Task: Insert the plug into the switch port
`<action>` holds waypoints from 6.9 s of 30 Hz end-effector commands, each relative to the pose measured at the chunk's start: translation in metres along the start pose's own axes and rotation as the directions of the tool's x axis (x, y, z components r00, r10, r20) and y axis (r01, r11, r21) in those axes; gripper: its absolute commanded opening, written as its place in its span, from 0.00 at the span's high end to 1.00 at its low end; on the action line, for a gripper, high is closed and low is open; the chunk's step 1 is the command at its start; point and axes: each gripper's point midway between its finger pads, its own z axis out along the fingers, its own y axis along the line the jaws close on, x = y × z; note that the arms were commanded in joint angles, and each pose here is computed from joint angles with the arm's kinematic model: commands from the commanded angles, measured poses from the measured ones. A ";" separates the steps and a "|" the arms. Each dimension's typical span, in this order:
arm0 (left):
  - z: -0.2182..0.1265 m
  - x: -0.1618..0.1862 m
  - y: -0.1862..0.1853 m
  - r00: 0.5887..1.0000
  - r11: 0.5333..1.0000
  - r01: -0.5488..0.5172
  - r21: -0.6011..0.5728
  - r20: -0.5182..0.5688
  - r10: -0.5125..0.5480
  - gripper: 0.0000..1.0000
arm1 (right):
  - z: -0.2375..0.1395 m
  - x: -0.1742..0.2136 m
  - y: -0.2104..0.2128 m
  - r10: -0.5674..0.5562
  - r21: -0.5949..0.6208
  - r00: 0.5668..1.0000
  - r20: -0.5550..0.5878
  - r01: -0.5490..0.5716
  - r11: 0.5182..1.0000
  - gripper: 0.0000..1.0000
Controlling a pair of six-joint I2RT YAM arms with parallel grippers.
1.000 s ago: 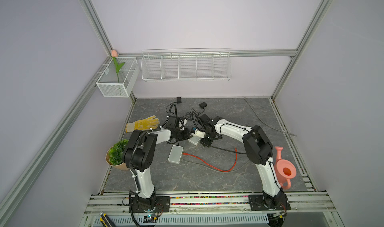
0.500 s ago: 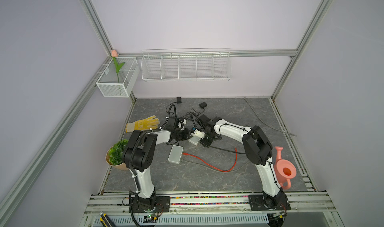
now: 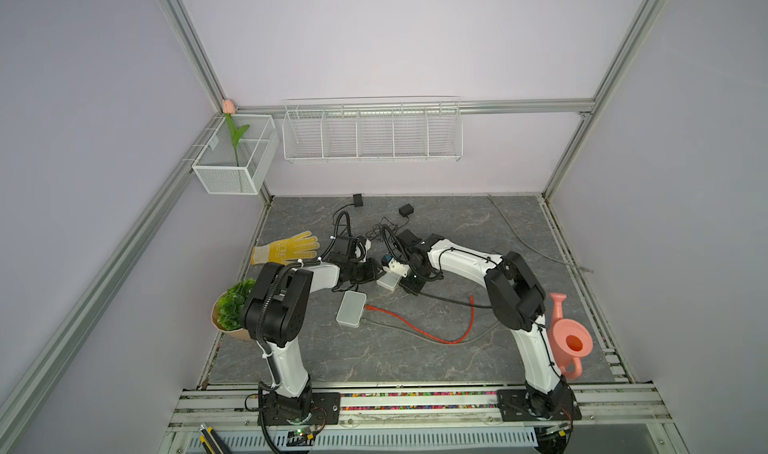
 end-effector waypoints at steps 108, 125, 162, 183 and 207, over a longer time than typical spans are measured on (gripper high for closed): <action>0.006 0.088 -0.026 0.987 0.994 0.029 0.106 -0.159 -0.012 0.71 | -0.005 -0.117 0.008 -0.025 -0.034 0.946 0.322 0.038 0.999 0.93; 0.007 0.109 -0.033 0.979 0.989 0.024 0.147 -0.204 0.006 0.72 | -0.005 -0.150 0.010 -0.076 -0.028 0.902 0.425 0.097 0.995 0.93; -0.063 0.046 -0.006 1.000 1.000 0.004 0.007 0.022 -0.004 0.45 | -0.078 -0.023 -0.063 0.207 0.068 0.910 0.360 -0.247 0.967 0.47; -0.101 0.015 -0.049 0.984 0.991 -0.100 0.092 0.159 0.085 0.39 | -0.115 0.202 -0.378 0.826 0.416 0.478 0.300 -0.845 0.338 0.42; -0.100 0.013 -0.054 0.983 0.987 -0.105 0.119 0.162 0.085 0.42 | -0.185 0.138 -0.357 0.550 0.566 0.707 0.444 -0.697 0.439 0.48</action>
